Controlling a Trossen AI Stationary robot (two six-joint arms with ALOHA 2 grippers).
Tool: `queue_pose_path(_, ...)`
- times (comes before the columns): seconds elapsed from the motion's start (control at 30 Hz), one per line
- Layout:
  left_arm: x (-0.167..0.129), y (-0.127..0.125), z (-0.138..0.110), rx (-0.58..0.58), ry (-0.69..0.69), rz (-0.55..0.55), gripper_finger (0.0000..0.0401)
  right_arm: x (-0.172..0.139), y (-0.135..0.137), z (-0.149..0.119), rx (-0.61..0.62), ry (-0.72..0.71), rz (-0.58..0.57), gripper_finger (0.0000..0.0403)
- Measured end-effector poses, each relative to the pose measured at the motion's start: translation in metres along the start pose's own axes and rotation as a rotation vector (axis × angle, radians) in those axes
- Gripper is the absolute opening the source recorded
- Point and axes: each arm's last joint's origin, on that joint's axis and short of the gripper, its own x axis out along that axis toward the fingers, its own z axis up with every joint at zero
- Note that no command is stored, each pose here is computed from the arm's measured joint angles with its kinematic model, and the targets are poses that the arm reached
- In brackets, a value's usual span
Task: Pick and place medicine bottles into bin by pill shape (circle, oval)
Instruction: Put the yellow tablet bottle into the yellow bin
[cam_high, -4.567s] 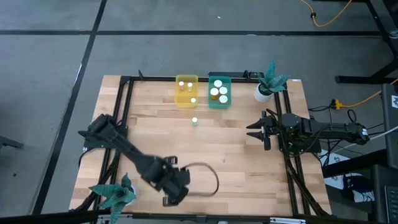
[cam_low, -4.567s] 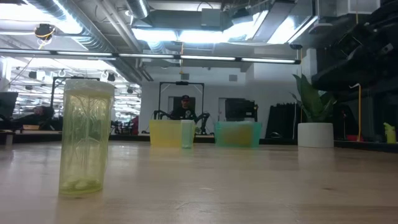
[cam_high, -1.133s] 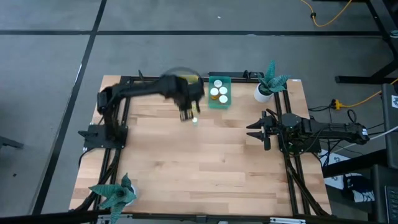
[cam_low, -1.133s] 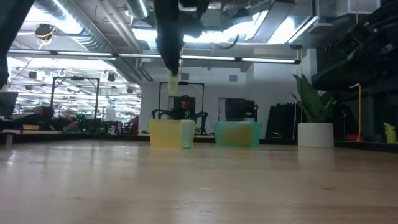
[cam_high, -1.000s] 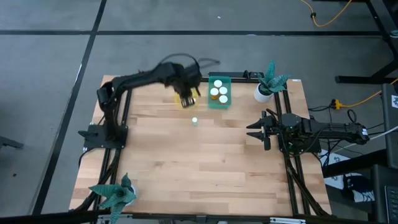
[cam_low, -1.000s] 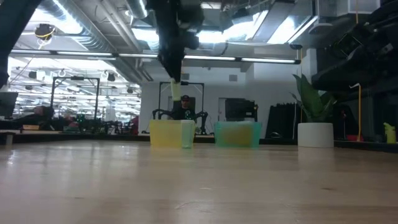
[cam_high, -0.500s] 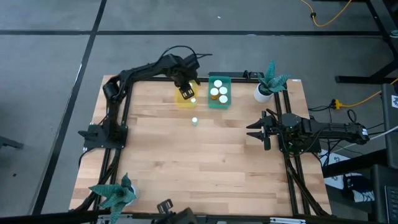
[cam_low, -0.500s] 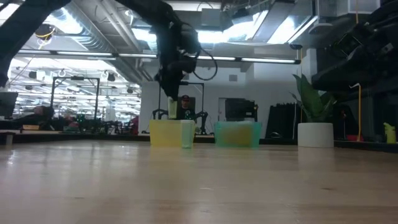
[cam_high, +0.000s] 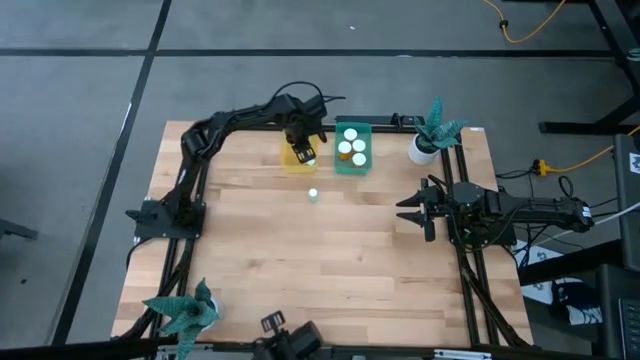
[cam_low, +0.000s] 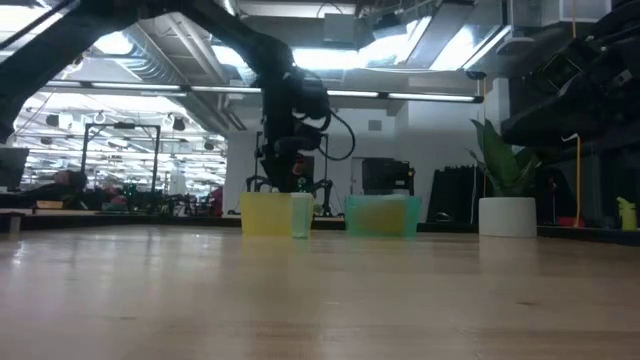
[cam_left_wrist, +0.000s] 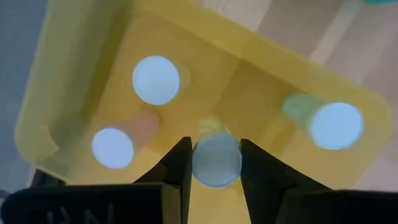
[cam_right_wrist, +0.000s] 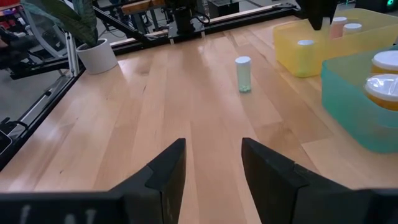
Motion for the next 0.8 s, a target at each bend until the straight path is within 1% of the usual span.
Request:
queue_pose_path(0.1, 0.0075, 0.0023, 0.0008, 0.001, 0.011, 0.0, 0.0091, 0.0, 0.0, 0.0, 0.0, 0.0, 0.0, 0.0158)
queue_pose_path(0.23, 0.0061, 0.0036, 0.0033, 0.012, -0.02, 0.004, 0.0091, 0.0, 0.0, 0.0, 0.0, 0.0, 0.0, 0.0158)
queue_pose_path(0.63, 0.0079, 0.0046, 0.0028, 0.011, -0.011, 0.002, 0.0091, 0.0, 0.0, 0.0, 0.0, 0.0, 0.0, 0.0158)
queue_pose_path(0.8, 0.0079, 0.004, 0.003, 0.006, -0.015, -0.019, 0.0105, 0.0, 0.0, 0.0, 0.0, 0.0, 0.0, 0.0158)
